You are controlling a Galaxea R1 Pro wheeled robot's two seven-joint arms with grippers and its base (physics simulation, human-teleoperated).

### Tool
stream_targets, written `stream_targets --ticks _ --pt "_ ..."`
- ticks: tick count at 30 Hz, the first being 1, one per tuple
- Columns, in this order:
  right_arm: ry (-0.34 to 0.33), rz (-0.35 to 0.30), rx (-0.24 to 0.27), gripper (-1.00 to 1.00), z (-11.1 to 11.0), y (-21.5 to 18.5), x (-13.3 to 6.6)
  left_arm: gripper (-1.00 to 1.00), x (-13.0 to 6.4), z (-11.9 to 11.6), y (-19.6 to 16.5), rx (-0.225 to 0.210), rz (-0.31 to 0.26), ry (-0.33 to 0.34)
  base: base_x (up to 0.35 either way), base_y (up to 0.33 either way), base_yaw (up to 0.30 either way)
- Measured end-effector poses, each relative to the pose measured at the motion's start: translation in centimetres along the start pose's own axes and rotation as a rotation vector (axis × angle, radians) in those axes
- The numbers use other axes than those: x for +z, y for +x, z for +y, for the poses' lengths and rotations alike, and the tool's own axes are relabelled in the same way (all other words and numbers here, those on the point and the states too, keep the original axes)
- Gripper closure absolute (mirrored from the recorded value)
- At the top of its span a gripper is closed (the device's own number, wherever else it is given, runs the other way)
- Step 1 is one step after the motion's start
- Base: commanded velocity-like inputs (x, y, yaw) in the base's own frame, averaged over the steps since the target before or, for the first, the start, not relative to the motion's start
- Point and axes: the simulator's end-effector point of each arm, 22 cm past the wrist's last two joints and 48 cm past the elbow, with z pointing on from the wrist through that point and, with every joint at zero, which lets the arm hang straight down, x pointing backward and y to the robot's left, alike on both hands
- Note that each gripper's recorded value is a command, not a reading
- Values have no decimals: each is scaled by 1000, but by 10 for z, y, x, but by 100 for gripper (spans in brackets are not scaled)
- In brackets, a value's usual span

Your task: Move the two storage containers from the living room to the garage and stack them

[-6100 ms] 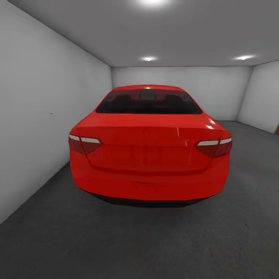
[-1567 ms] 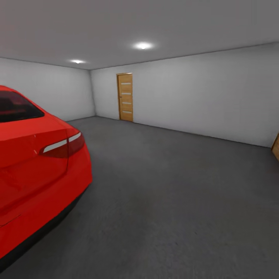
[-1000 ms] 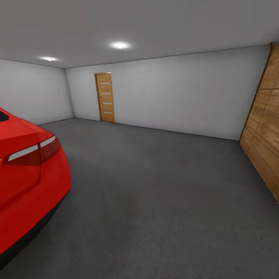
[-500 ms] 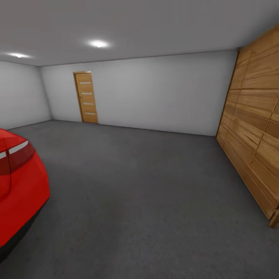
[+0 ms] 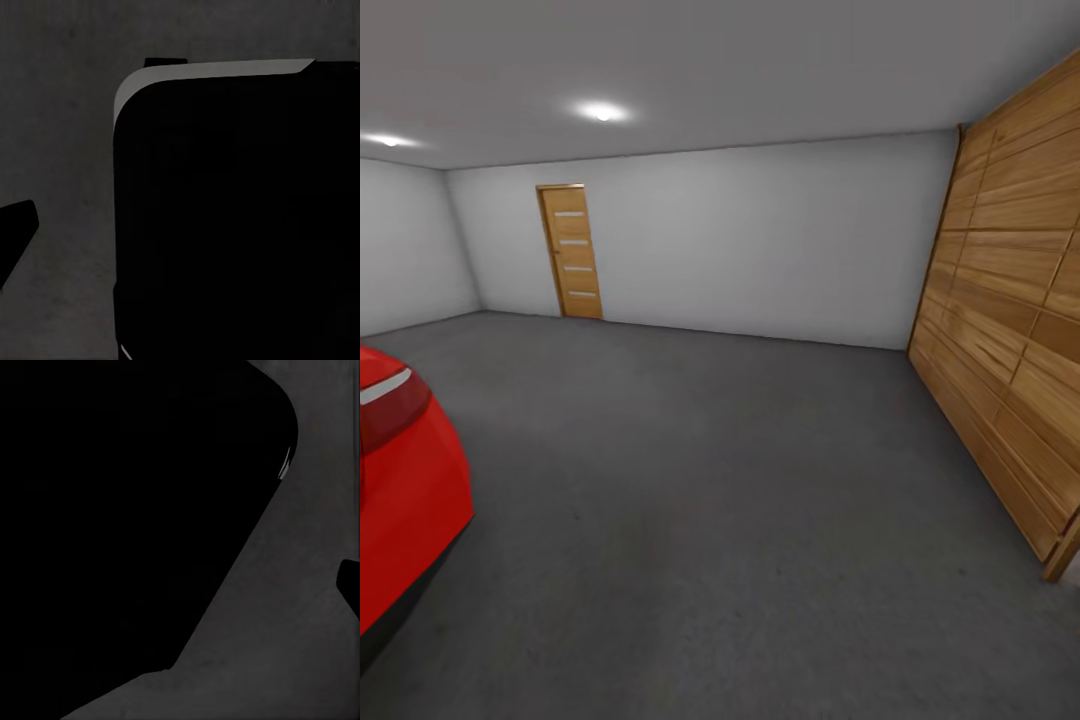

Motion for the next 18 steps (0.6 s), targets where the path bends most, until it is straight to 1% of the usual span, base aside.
stream_targets --ticks 18 --pt "0 1 0 -100 0 0 0 -100 0 0 0 -5 1 -1 315 0 0"
